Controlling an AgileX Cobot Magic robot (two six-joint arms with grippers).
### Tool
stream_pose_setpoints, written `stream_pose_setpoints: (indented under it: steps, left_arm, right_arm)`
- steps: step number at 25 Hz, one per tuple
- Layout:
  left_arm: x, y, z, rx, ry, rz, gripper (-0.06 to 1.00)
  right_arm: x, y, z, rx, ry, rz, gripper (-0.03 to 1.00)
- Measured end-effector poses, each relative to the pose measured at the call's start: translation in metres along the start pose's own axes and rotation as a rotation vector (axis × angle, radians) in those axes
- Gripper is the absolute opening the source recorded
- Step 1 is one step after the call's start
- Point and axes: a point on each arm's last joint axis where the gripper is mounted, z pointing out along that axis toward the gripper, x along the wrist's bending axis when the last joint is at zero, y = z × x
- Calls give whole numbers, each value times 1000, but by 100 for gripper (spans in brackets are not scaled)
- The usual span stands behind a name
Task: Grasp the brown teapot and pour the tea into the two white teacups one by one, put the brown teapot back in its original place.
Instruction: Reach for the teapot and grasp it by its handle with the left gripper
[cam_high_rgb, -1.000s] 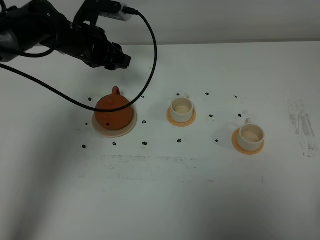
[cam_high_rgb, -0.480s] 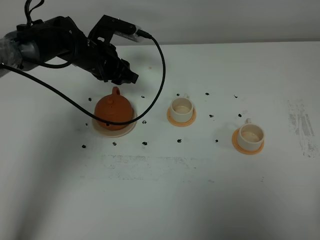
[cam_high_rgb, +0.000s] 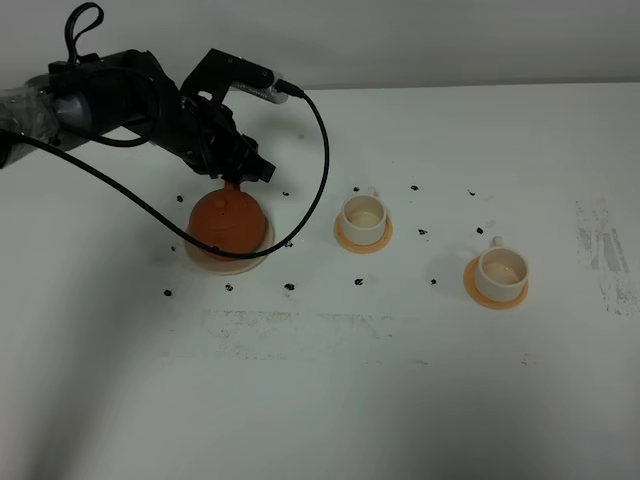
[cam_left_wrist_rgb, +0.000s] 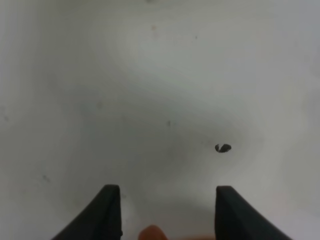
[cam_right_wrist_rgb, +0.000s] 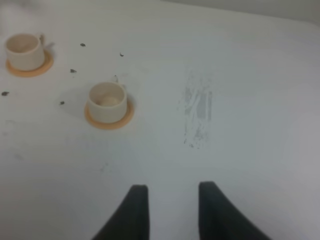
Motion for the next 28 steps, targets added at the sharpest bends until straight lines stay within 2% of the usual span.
stream_pose_setpoints:
  steps: [7, 13, 28]
  left_arm:
    - [3, 0, 2, -11, 25, 17, 46]
    - [7, -5, 2, 29, 31, 42, 46]
    - [16, -7, 0, 56, 82, 112, 46]
  right_arm:
    - [0, 0, 0, 0, 0, 0, 23]
    - [0, 0, 0, 0, 0, 0, 22]
    - [0, 0, 0, 0, 0, 0, 22]
